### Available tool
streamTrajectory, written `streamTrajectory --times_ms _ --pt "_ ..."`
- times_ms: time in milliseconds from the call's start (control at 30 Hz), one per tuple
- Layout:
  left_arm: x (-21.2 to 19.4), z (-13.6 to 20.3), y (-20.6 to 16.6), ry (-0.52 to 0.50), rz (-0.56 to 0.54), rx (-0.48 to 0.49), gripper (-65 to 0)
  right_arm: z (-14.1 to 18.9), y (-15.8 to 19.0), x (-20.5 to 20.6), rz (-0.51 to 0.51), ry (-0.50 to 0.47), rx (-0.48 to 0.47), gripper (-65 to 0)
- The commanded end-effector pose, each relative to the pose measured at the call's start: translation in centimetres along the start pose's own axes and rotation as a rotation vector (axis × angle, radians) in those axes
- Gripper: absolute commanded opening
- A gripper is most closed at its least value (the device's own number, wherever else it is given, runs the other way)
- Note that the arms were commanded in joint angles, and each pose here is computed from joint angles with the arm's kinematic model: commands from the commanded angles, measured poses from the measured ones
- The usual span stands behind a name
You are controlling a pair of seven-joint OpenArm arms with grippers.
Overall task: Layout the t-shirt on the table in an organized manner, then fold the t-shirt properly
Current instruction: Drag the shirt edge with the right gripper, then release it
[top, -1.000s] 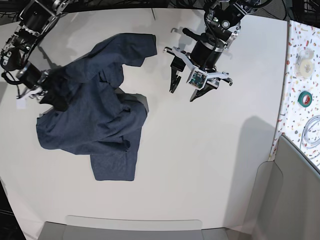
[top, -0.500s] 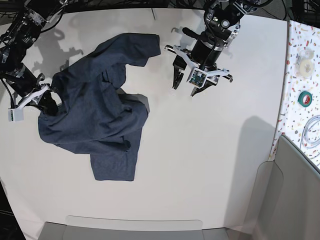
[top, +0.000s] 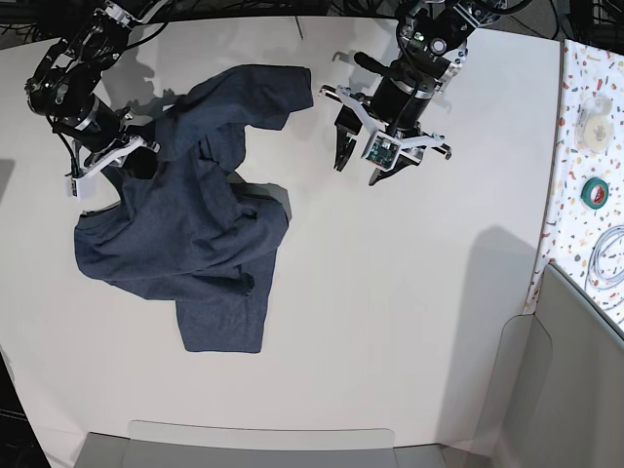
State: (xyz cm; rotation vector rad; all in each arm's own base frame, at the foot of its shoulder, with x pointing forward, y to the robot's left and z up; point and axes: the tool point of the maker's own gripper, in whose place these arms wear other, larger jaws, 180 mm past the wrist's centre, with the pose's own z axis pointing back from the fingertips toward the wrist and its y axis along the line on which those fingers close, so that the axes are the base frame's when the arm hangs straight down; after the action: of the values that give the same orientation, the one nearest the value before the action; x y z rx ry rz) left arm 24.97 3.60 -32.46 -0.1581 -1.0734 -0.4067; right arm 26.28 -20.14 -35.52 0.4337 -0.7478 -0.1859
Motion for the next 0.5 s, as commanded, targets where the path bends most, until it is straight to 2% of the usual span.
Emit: streamTrajectory --times_ms 0,100,233,467 --pt "1.1 0.2 0.3 -0.040 -0.004 0.006 -38.3 0.3 -0.1 1.4 0.027 -0.040 -0.013 -65.0" --pt "1.0 0.2 0.3 -0.037 -0.003 0.008 -38.3 0.8 -2.0 0.2 0.050 0.019 -0.099 -65.0" --pt "0.7 0.4 0.2 -0.029 0.000 0.007 -38.3 3.4 -5.8 -1.1 0.059 0.067 -0.216 -65.0" --pt "0.7 0.4 0.3 -0.030 -0.002 0.008 -38.3 10.6 -12.9 -1.2 0.021 0.052 -0.437 -65.0"
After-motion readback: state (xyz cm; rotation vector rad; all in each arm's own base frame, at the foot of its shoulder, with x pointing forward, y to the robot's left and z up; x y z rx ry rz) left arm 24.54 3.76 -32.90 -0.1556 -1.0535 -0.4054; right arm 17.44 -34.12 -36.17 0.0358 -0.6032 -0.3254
